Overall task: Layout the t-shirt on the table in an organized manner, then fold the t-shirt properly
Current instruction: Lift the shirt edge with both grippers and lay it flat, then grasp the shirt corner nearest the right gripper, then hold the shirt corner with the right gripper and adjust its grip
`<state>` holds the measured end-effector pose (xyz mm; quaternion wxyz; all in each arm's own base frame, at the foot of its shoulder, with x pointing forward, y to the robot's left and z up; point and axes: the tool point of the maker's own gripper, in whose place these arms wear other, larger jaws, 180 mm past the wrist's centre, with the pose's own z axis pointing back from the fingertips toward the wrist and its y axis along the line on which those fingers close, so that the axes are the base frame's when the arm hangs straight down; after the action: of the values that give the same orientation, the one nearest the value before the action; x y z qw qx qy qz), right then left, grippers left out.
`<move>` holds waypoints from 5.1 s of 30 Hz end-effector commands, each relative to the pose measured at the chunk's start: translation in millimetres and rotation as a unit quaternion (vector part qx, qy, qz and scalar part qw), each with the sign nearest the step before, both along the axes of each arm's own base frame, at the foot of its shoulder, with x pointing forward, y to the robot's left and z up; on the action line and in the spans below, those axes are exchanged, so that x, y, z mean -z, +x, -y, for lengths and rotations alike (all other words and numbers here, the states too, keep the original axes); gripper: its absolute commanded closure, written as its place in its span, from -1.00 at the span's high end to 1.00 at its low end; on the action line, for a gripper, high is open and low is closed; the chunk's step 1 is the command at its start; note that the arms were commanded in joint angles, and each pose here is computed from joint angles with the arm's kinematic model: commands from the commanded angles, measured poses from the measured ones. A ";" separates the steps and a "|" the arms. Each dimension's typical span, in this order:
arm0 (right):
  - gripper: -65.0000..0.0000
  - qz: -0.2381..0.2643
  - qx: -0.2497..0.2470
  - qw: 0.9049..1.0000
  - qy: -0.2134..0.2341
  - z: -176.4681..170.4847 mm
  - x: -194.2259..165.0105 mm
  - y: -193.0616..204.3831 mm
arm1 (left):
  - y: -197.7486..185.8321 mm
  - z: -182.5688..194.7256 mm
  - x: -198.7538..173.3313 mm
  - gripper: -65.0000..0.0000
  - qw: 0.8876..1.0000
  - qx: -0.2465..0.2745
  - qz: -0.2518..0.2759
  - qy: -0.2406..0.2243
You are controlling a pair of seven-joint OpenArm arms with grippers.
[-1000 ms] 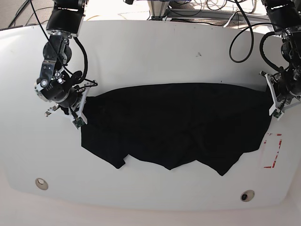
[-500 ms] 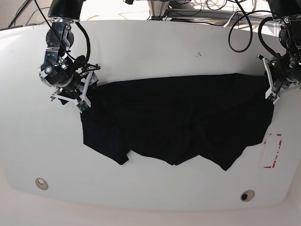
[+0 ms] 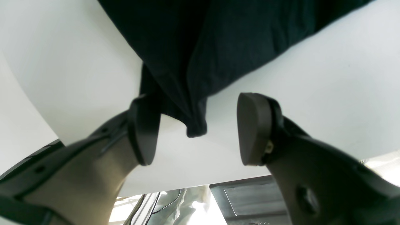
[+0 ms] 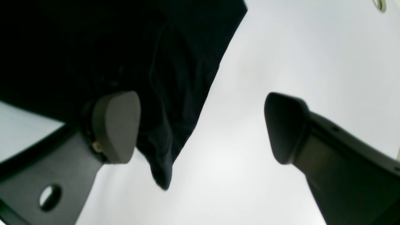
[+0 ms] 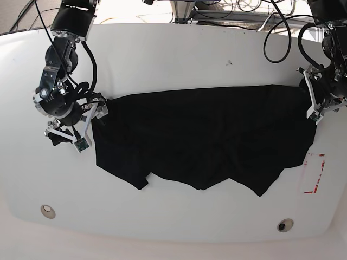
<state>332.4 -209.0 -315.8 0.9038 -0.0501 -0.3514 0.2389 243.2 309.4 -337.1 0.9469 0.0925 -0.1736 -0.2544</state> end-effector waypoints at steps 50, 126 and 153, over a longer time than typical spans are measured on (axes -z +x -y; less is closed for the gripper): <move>0.76 -0.125 -0.036 0.966 0.225 -113.4 72.1 106.7 | 20.2 -3.6 -19.8 0.09 0.999 0.003 0.036 0.009; 0.56 -0.081 -0.045 0.977 0.193 -95.3 61.5 107.6 | 19.4 9.1 -11.9 0.09 0.999 0.024 0.023 0.006; 0.00 -0.093 -0.054 0.975 0.197 -110.3 63.8 103.7 | 20.8 9.7 -12.7 0.09 0.999 0.025 0.026 0.004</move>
<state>418.4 -96.8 -401.5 0.9201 0.1736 -0.2774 0.2154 256.8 295.6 -335.4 0.9402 0.0876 -0.1842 -0.2727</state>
